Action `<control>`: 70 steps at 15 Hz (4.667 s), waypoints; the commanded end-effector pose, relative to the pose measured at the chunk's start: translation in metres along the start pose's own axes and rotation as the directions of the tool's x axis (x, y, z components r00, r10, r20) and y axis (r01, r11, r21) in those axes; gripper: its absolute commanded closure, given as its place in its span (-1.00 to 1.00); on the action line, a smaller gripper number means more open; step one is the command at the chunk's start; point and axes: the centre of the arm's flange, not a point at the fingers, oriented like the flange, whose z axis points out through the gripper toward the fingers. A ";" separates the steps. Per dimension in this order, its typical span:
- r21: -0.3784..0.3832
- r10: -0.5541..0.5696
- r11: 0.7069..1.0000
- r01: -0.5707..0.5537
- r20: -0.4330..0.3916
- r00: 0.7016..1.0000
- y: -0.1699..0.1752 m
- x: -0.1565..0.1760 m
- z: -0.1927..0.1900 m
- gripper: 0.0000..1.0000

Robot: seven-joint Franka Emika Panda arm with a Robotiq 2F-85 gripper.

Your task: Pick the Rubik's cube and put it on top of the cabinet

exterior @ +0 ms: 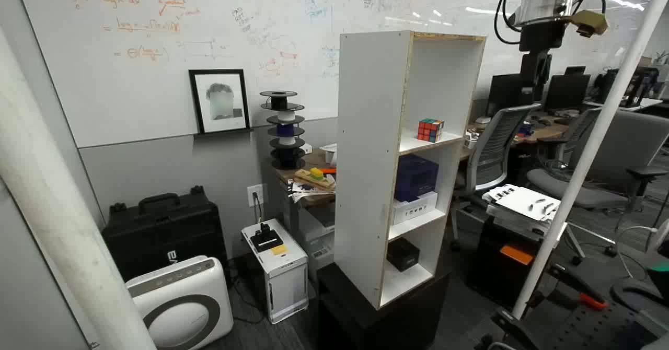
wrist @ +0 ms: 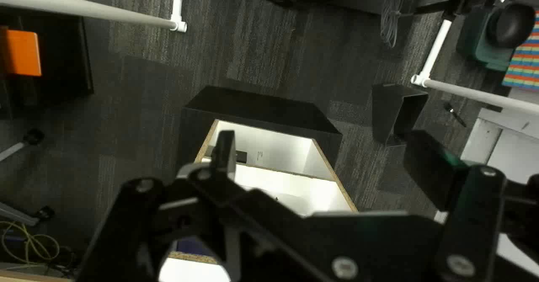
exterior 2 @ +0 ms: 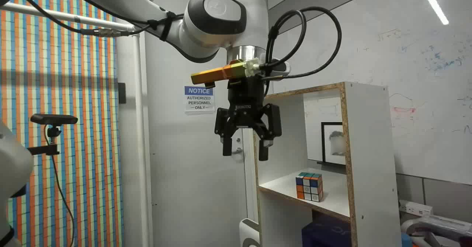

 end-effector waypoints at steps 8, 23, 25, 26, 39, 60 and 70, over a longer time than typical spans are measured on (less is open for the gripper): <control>0.038 0.087 0.996 -0.080 -0.268 0.960 0.024 0.018 0.029 -1.00; 0.005 -0.020 1.000 0.028 -0.585 0.811 0.033 0.103 0.124 -1.00; -0.016 -0.040 0.999 0.038 -0.601 0.799 0.040 0.110 0.118 -1.00; -0.027 -0.048 0.999 0.039 -0.611 0.790 0.044 0.114 0.117 -1.00; 0.022 -0.028 0.998 0.060 -0.705 0.709 0.054 0.149 0.140 -0.16; 0.179 0.148 0.983 -0.036 -0.667 0.730 0.017 -0.011 -0.118 0.23; 0.231 0.305 0.948 -0.218 -0.853 0.423 0.022 0.075 -0.150 0.23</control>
